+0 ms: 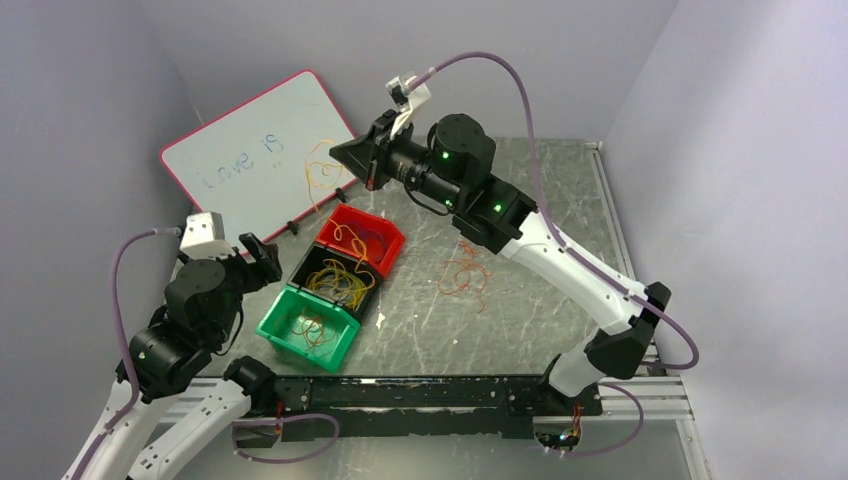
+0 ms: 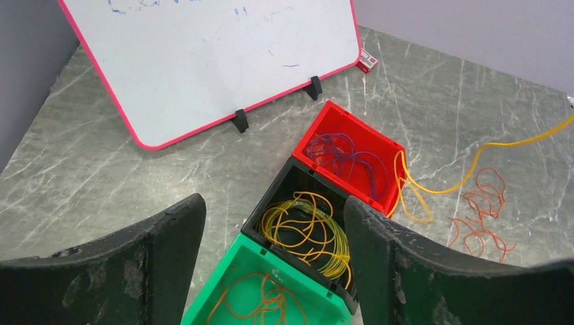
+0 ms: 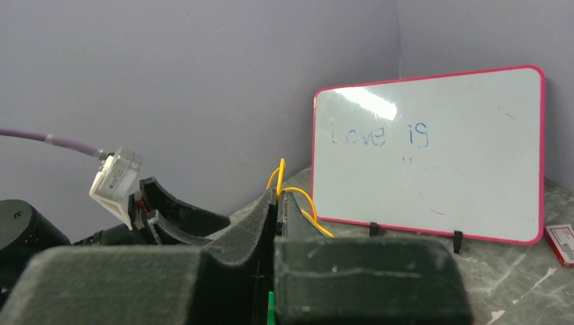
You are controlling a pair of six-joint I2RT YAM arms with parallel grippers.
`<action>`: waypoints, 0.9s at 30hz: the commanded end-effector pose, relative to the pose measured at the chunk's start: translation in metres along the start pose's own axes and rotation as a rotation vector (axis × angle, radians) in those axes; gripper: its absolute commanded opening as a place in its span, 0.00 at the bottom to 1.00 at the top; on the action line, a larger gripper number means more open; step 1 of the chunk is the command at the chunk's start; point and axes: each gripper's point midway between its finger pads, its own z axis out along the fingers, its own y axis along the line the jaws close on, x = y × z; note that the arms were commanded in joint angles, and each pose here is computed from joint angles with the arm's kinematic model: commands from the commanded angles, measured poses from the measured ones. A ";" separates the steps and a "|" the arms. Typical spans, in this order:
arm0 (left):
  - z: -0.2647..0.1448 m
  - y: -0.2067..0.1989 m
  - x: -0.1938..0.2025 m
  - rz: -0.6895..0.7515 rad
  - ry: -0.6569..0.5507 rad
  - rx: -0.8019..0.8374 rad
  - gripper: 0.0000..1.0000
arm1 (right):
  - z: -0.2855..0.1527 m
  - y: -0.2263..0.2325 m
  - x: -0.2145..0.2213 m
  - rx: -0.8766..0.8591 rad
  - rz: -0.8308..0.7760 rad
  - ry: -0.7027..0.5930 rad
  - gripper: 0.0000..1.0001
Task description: Untangle the cables
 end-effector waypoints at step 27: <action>0.001 0.002 0.002 0.017 -0.018 0.006 0.77 | 0.007 -0.034 0.140 0.050 0.147 0.189 0.00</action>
